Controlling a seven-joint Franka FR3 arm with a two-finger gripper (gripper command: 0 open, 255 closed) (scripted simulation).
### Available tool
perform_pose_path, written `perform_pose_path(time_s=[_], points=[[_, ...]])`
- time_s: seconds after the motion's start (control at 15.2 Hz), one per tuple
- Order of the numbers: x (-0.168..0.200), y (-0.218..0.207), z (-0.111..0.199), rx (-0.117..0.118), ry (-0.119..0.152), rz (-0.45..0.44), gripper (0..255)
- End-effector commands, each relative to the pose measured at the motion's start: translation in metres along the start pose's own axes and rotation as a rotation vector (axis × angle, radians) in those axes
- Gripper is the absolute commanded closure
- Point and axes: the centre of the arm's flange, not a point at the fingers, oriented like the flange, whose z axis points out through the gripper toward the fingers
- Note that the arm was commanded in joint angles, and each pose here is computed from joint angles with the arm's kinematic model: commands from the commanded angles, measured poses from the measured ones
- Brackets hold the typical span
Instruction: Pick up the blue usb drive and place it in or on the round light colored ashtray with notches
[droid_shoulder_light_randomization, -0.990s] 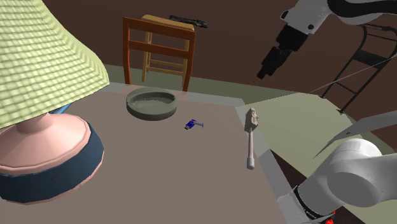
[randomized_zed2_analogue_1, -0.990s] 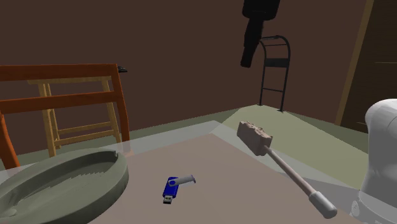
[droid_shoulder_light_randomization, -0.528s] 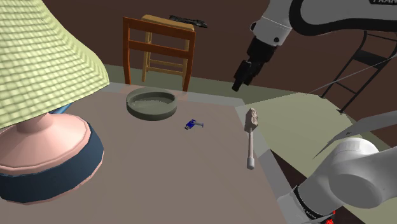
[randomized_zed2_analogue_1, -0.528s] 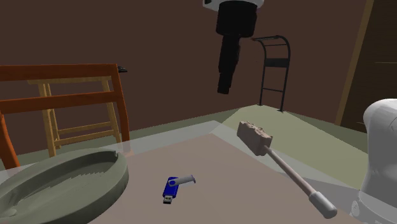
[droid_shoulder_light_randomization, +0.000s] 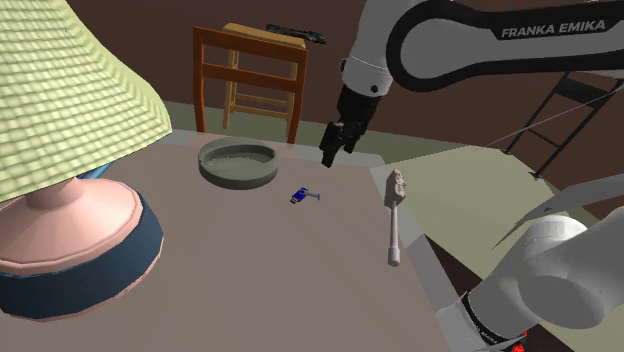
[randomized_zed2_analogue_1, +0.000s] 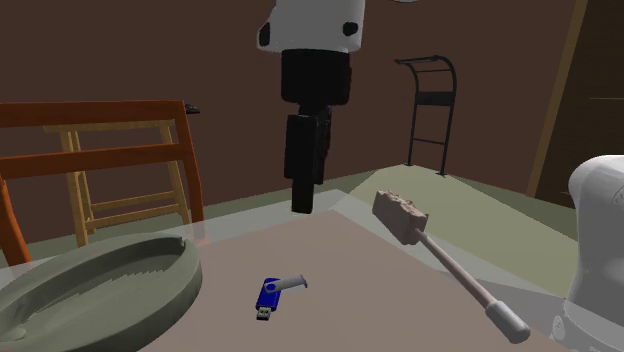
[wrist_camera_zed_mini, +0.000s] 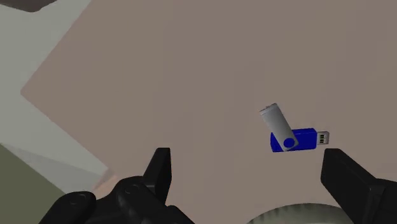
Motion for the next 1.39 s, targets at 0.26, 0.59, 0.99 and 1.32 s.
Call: perform_pose_path(time_s=[0.26, 0.59, 0.99, 1.32], points=[[0.034, -0.064, 0.047, -0.025, -0.045, -0.044, 0], [0.04, -0.077, 0.074, -0.031, -0.055, -0.054, 0], [0.038, -0.076, 0.098, -0.031, -0.055, -0.054, 0], [0.038, -0.076, 0.098, -0.031, -0.055, -0.054, 0]])
